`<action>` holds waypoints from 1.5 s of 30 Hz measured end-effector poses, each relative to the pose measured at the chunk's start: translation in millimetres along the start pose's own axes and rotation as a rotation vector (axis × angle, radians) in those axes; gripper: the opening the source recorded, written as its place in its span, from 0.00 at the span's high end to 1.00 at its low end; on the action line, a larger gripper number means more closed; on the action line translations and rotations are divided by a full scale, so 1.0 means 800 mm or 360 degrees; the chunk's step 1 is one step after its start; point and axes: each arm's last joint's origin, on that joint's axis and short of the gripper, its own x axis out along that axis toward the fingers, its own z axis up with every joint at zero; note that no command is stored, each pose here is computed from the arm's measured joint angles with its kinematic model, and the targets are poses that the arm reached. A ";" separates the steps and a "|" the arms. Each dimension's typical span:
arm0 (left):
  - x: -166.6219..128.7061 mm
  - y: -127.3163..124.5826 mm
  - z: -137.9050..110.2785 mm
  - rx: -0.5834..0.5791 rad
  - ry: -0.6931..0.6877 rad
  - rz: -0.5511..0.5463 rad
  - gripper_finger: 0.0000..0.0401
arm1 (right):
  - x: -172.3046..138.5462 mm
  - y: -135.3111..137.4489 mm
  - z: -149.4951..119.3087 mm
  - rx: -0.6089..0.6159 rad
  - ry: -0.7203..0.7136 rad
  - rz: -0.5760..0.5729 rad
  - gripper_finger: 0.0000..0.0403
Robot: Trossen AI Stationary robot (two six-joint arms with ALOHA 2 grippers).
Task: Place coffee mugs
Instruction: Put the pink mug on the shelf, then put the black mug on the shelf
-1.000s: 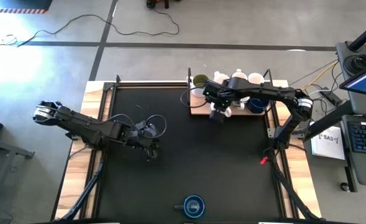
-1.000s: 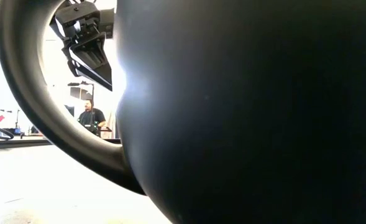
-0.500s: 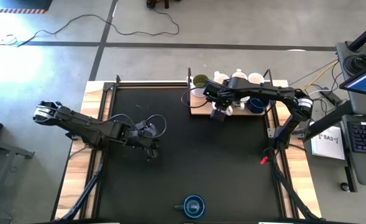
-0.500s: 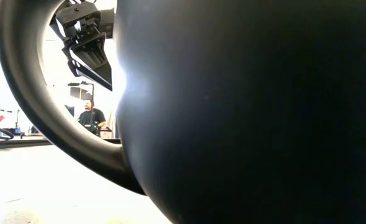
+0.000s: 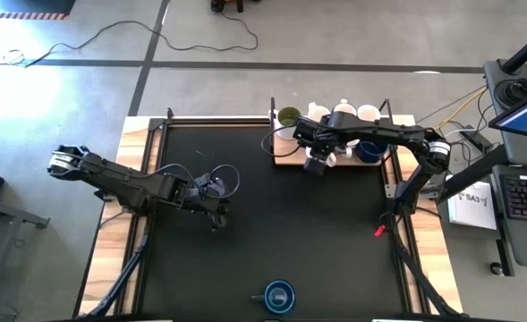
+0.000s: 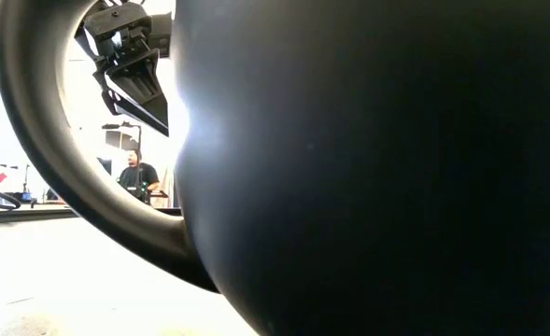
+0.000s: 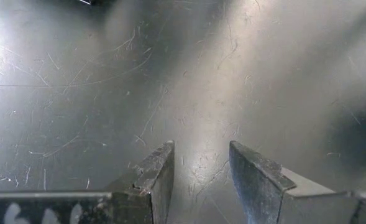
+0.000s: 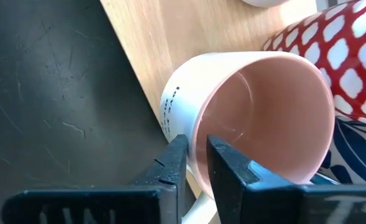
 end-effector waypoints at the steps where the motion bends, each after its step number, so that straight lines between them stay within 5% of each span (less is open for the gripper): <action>1: 0.000 0.000 0.000 -0.0001 0.0000 0.0000 0.66 | 0.000 0.000 0.000 -0.0002 0.0001 -0.0005 0.87; 16: 0.000 -0.003 0.004 -0.0014 -0.0057 -0.0034 0.66 | -0.050 0.028 0.016 -0.0064 -0.0188 0.0136 0.82; 26: 0.003 -0.012 0.006 0.0012 -0.0096 -0.0101 0.66 | -0.073 0.130 -0.007 -0.0050 -0.0143 0.0558 0.81; 38: 0.002 -0.033 -0.013 0.0215 -0.0038 -0.0218 0.66 | -0.092 0.272 -0.048 0.0314 -0.0118 0.0840 0.77; 45: 0.002 -0.044 -0.032 0.0285 0.0006 -0.0300 0.66 | -0.097 0.321 -0.061 0.0453 -0.0126 0.1028 0.75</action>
